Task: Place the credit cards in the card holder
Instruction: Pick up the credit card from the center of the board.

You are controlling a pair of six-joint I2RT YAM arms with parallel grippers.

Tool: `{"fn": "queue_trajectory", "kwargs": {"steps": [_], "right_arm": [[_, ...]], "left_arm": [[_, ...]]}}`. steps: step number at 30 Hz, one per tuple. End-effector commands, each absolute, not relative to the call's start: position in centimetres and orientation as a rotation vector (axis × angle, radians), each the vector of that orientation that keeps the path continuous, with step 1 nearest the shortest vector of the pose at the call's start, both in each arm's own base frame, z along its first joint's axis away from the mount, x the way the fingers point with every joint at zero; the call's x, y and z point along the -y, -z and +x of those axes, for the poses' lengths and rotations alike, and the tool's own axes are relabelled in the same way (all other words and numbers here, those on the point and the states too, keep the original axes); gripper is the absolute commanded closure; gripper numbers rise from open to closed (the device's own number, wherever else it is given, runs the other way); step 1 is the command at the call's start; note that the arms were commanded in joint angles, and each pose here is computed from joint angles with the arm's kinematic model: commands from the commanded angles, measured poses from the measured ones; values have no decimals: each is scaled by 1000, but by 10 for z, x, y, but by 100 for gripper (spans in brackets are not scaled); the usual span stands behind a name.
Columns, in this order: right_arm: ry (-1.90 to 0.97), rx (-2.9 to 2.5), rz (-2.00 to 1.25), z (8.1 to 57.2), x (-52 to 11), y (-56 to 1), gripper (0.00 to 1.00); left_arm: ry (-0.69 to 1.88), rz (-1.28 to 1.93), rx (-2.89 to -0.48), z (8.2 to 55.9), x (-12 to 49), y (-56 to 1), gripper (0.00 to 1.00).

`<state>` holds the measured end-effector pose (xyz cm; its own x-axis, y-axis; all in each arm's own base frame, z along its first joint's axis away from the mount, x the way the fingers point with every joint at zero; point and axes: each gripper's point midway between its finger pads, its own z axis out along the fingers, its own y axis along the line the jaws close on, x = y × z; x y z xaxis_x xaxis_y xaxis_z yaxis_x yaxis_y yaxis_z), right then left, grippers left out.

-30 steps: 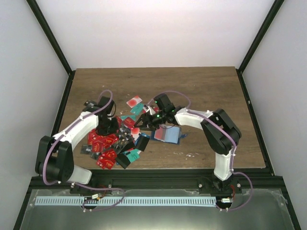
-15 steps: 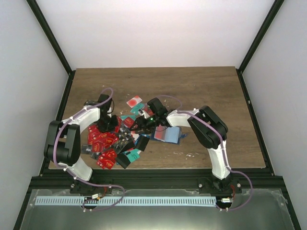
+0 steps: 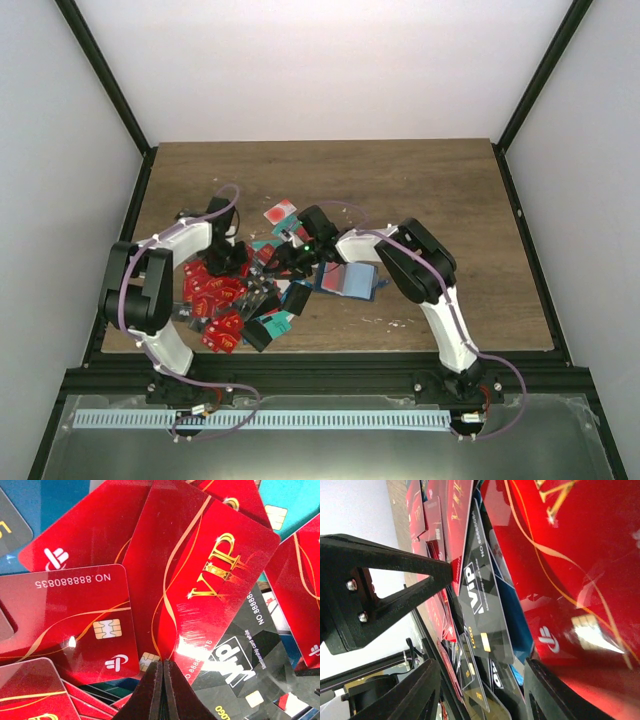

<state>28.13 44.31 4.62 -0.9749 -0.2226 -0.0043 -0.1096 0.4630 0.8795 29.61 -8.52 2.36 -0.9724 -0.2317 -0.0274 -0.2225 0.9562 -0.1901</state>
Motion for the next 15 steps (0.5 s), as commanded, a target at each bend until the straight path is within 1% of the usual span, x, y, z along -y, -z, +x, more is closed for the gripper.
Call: {"fn": "queue_trajectory", "kwargs": {"steps": [1,4,8,11,15], "right_arm": [[1563,2563,320,282,-460,-51,52],[1559,2554,315,283,-463,-48,53],[1554,2543,315,282,-465,-46,57],[1555,2540,316,283,-466,-47,62],[1553,2540,329,281,-466,-51,66]], "left_arm": [[301,-335,-3075,298,86,-17,96],[315,-337,-3087,294,87,-13,96],[326,-344,-3099,287,87,-10,96],[338,-344,-3097,284,88,-9,96],[338,-343,-3098,281,88,-8,96]]}}
